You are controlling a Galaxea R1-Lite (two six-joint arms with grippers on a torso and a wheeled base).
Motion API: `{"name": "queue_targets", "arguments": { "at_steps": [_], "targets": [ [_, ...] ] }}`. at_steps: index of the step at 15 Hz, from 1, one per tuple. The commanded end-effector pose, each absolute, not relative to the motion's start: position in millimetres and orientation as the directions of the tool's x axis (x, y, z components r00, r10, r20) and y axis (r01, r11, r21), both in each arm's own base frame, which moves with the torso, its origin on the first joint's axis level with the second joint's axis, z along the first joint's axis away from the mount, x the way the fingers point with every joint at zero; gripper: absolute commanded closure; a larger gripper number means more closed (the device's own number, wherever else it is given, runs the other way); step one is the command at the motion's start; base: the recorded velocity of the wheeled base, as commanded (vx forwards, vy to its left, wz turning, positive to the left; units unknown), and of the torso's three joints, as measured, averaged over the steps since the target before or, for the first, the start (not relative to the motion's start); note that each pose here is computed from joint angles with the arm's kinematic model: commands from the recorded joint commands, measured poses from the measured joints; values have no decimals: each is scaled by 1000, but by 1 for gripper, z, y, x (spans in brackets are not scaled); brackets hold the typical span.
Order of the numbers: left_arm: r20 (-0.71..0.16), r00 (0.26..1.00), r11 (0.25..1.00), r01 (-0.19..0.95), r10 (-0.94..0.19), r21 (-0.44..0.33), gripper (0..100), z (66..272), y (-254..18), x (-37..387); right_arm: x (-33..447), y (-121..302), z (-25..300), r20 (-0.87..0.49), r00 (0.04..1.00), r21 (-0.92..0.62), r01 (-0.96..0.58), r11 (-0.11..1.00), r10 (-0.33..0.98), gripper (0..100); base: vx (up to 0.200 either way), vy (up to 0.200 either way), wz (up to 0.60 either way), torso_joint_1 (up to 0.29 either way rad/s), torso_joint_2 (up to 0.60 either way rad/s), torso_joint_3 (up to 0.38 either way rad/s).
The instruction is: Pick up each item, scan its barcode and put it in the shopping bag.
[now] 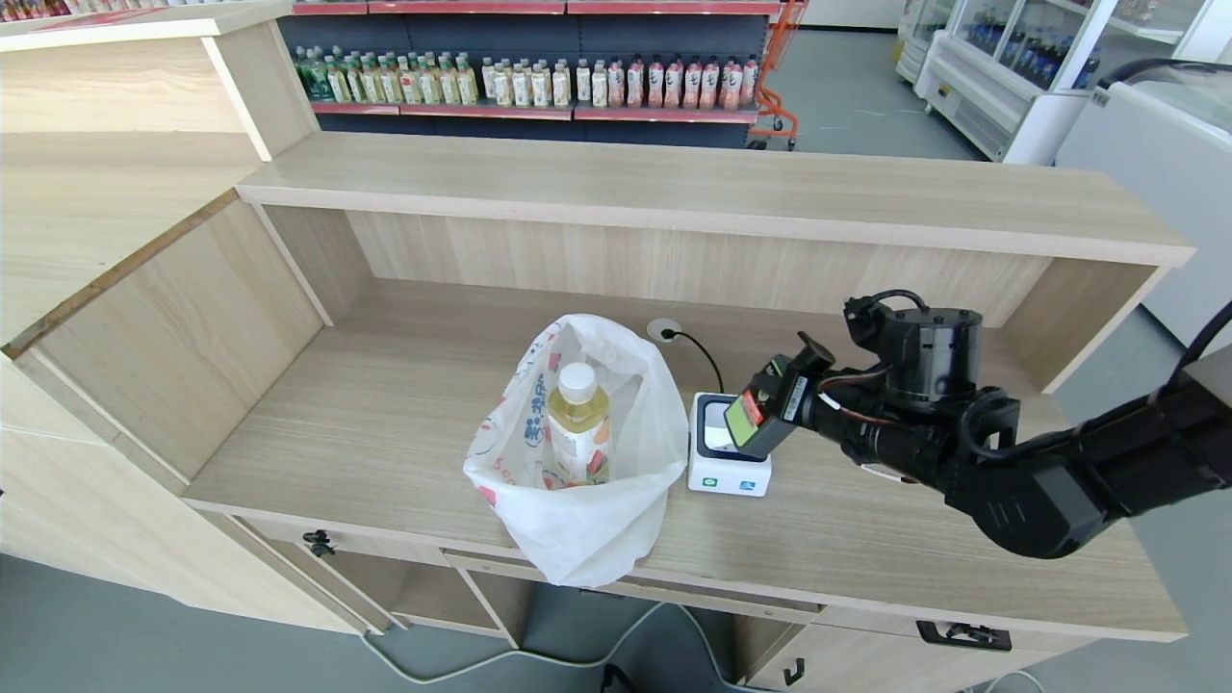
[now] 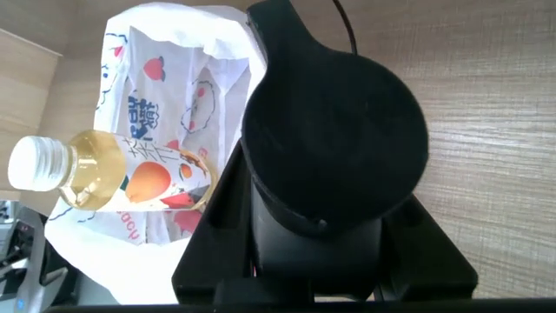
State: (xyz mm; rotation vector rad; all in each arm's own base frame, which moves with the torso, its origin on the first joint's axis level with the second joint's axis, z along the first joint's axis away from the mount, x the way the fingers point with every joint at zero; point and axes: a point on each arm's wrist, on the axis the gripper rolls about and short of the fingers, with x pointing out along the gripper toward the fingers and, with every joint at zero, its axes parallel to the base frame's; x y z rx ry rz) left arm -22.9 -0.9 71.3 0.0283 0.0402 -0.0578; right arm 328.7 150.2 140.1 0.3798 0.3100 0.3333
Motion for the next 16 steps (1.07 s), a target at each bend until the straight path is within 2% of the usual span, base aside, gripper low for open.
{"name": "queue_targets", "arguments": {
  "at_steps": [1, 16],
  "targets": [
    [-43, 997, 998, 59, -58, 27, 0, 71, -1, -23, 334, 155, 134, -241, 895, 405, -258, 877, 374, 100, 0, 0, 0, 0, 0, 0],
    [-43, 997, 998, 59, -58, 27, 0, 71, -1, -23, 357, 177, 118, -234, 882, 402, -296, 867, 410, 100, 0, 0, 0, 0, 0, 0]
  ]
}}
